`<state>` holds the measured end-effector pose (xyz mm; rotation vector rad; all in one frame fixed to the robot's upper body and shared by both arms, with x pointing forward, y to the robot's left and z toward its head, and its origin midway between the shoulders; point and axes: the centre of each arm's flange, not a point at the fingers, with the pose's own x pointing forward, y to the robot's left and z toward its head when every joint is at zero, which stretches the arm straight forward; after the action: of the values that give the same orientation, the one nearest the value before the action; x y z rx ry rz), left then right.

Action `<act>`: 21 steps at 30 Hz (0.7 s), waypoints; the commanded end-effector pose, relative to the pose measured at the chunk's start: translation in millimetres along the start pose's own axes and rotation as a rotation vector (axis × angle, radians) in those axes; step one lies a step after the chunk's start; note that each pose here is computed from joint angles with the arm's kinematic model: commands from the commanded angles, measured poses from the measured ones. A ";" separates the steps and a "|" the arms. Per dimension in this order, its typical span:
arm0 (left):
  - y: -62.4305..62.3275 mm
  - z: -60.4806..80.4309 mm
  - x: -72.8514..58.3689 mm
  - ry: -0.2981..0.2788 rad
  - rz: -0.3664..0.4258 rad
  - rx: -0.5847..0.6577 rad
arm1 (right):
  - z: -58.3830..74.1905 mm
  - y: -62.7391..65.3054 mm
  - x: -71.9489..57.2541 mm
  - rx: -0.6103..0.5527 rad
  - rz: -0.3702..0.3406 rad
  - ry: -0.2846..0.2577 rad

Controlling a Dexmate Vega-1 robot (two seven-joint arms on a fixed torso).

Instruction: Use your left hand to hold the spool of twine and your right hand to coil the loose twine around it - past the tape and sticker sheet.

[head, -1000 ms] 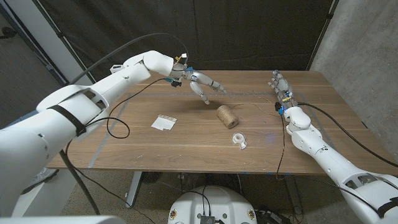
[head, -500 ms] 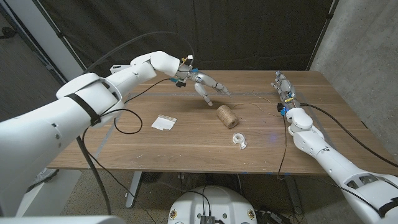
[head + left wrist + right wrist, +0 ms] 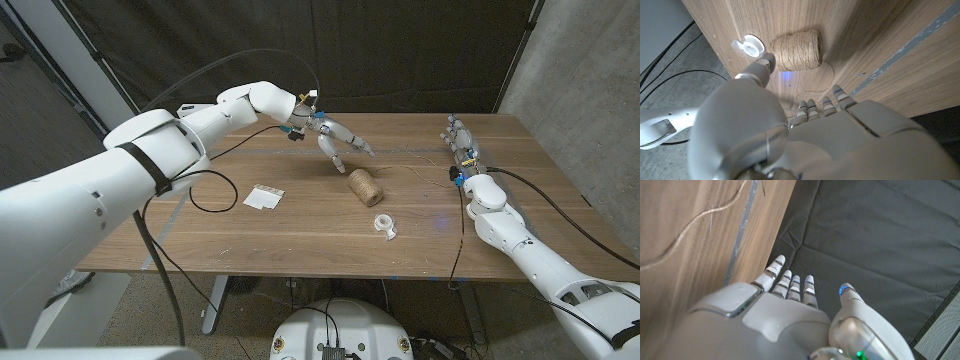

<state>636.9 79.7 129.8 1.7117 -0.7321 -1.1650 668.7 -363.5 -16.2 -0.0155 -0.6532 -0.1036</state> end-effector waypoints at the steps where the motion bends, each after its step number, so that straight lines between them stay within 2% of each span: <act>1: -1.2 6.6 7.8 -0.012 -0.023 0.028 | -1.0 -4.0 0.7 0.000 -0.002 -0.007; 21: -8.5 9.3 22.9 0.001 -0.040 0.085 | -9.3 -14.6 -1.1 0.009 -0.029 -0.006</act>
<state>635.7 66.9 119.6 1.7749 -0.7429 -1.1806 670.6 -373.1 -20.7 -0.0067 -0.6591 -0.1193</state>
